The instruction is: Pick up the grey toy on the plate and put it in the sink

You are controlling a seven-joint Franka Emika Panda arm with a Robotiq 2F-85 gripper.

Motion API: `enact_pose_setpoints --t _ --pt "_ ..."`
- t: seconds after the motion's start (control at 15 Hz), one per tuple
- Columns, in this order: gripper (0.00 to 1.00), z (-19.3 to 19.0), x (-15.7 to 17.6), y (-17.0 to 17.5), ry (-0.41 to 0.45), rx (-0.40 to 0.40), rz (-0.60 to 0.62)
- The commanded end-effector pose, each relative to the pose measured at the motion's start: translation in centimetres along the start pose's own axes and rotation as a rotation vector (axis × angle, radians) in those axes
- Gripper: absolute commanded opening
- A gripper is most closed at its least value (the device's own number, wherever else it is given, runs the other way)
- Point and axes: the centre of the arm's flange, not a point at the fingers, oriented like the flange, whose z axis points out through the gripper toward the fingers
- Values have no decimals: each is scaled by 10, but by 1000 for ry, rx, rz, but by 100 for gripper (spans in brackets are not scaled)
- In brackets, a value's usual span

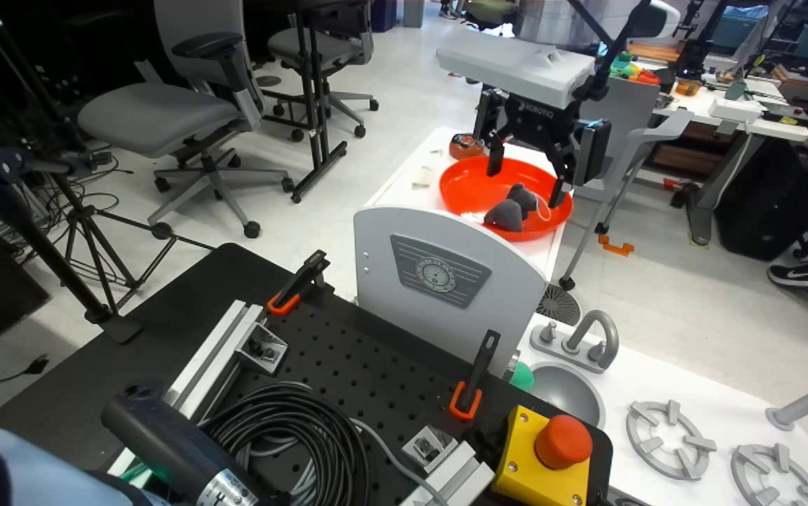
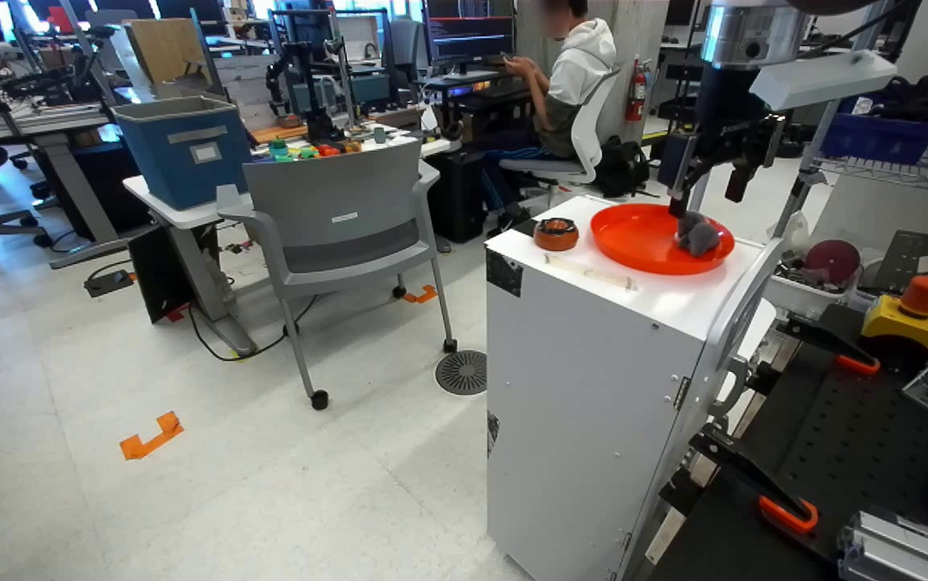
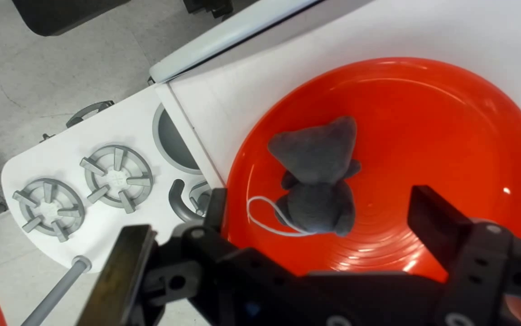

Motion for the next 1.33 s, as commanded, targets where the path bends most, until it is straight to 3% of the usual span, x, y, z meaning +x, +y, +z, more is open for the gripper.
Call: enact_pose_setpoints --t 0.0,1.0,1.07,1.13,1.27 --pt "100 -1 -3 6 13 11 11" --pt "100 15 0 0 -19 -11 4" --pt "75 15 0 1 -18 -10 4" --pt "72 15 0 1 -16 -9 4" --pt "56 14 0 2 -16 -7 4"
